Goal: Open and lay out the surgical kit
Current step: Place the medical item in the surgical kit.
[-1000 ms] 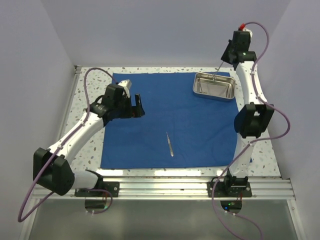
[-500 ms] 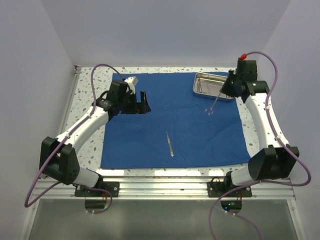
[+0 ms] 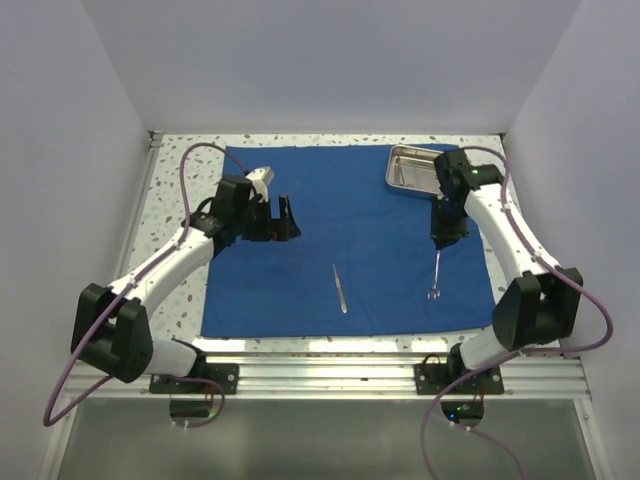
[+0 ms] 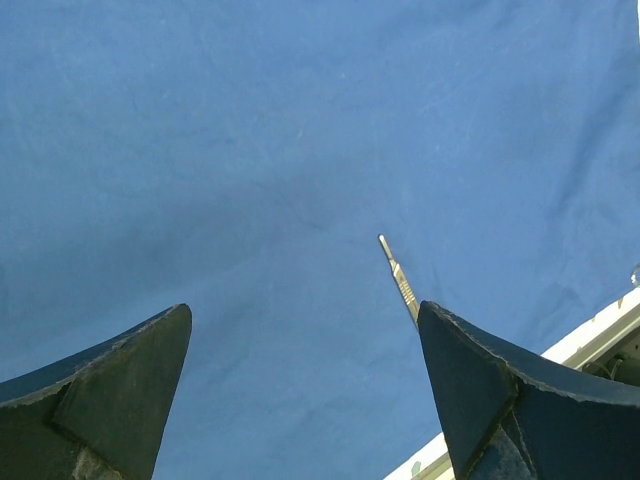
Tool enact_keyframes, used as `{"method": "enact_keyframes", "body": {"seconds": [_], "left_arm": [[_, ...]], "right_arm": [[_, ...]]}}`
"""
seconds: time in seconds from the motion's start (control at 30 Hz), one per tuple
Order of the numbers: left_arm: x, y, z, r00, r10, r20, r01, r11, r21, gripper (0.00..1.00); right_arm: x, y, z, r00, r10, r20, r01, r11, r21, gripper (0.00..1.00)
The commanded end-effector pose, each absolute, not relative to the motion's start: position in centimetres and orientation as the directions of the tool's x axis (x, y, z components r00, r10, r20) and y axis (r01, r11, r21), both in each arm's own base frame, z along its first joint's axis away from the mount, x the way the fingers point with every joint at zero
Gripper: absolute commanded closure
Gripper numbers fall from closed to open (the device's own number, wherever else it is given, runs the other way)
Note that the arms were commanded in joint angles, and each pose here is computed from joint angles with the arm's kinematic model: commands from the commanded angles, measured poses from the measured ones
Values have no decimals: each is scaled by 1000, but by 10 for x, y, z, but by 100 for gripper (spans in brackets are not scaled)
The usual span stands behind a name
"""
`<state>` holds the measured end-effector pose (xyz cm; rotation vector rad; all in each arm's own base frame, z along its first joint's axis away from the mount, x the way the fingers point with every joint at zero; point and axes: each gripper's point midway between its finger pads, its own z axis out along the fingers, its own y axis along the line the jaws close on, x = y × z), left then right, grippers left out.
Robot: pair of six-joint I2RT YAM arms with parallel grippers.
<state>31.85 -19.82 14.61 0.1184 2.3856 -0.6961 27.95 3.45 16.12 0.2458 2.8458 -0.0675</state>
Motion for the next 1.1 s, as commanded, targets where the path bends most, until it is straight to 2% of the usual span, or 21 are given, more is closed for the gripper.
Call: {"method": "enact_keyframes", "body": {"seconds": [0.0,0.23,0.5,0.67,0.83,0.87,0.9,0.93,1.0,1.07], "left_arm": [[321,-201,165,-739,-120,-663,285,835,-470,1],[312,-196,159,-739,-147,-658,263,837,-481,0],[304,-184,160,-731,-125,-671,253,863,-438,1],[300,-180,162,-729,-121,-674,252,868,-428,0],[300,-175,163,-724,-122,-679,240,878,-413,1],[301,-174,164,-723,-122,-680,239,879,-412,1],[302,-175,165,-719,-124,-684,241,878,-412,1],[303,-176,165,-721,-122,-682,242,878,-414,0],[306,-177,167,-720,-122,-683,245,876,-415,0],[309,-179,170,-715,-121,-688,252,874,-416,1]], "right_arm": [[247,27,141,-994,43,-104,60,984,-168,100],[248,18,105,-999,37,12,31,957,-290,100],[275,4,67,-998,15,58,-14,883,-469,100],[288,14,43,-999,46,28,28,894,-448,100],[299,37,45,-997,74,-38,82,945,-317,100],[301,42,48,-997,66,-47,77,954,-291,91],[305,44,53,-996,61,-66,77,957,-280,73],[307,45,60,-994,62,-88,83,960,-269,43],[317,46,75,-990,56,-131,90,961,-263,20],[321,45,89,-987,50,-151,90,959,-269,14]]}}
